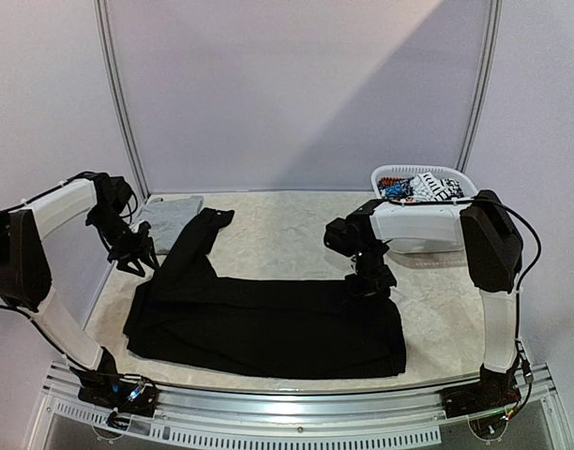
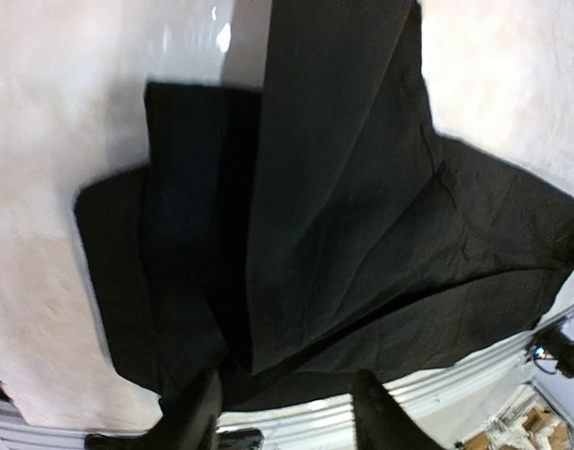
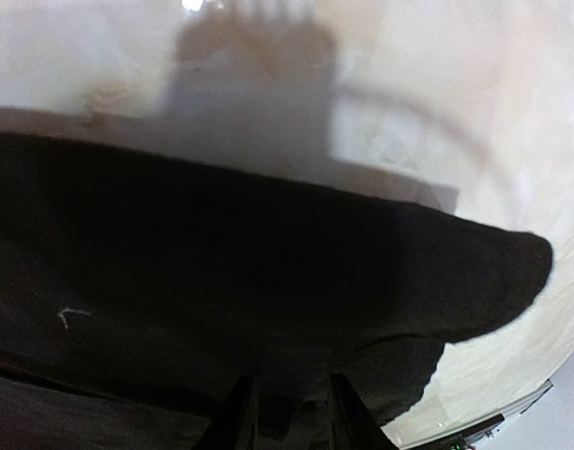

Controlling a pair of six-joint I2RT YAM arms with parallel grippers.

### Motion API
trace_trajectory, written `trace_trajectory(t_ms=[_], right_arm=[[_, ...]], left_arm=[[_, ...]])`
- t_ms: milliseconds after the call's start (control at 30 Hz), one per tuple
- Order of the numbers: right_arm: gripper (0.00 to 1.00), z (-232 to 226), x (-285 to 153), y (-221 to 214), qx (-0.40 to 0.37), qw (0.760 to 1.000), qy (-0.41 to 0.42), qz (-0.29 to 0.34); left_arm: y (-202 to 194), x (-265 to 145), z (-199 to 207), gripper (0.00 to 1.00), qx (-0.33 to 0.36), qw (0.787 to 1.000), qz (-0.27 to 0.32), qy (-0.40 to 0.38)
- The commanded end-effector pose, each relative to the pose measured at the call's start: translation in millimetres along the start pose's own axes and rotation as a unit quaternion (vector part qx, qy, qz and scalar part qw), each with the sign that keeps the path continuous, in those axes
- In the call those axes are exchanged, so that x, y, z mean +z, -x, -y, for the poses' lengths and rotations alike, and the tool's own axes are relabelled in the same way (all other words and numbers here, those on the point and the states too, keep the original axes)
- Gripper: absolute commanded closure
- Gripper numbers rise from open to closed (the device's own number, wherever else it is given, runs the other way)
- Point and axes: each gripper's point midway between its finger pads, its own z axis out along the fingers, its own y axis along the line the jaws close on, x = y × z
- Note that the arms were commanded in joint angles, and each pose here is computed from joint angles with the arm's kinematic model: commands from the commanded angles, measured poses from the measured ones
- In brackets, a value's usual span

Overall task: Fold and stack the mixed laundry pile
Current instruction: Fold the 1/3-folded shirt at the center of the board.

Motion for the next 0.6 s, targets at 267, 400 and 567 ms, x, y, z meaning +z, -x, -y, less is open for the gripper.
trace_trajectory(t_ms=[267, 400, 567], right_arm=[[0.72, 1, -50, 27, 0.011, 0.998, -0.002, 0.062], [0.71, -1, -52, 27, 0.014, 0.998, 0.004, 0.061], [0.71, 0, -54, 24, 0.019, 0.998, 0.004, 0.059]], left_arm=[[128, -31, 32, 0.39, 0.032, 0.987, 0.154, -0.021], [170, -23, 43, 0.41, 0.047, 0.984, 0.169, -0.041], [210, 12, 51, 0.44, 0.063, 0.985, 0.151, -0.047]])
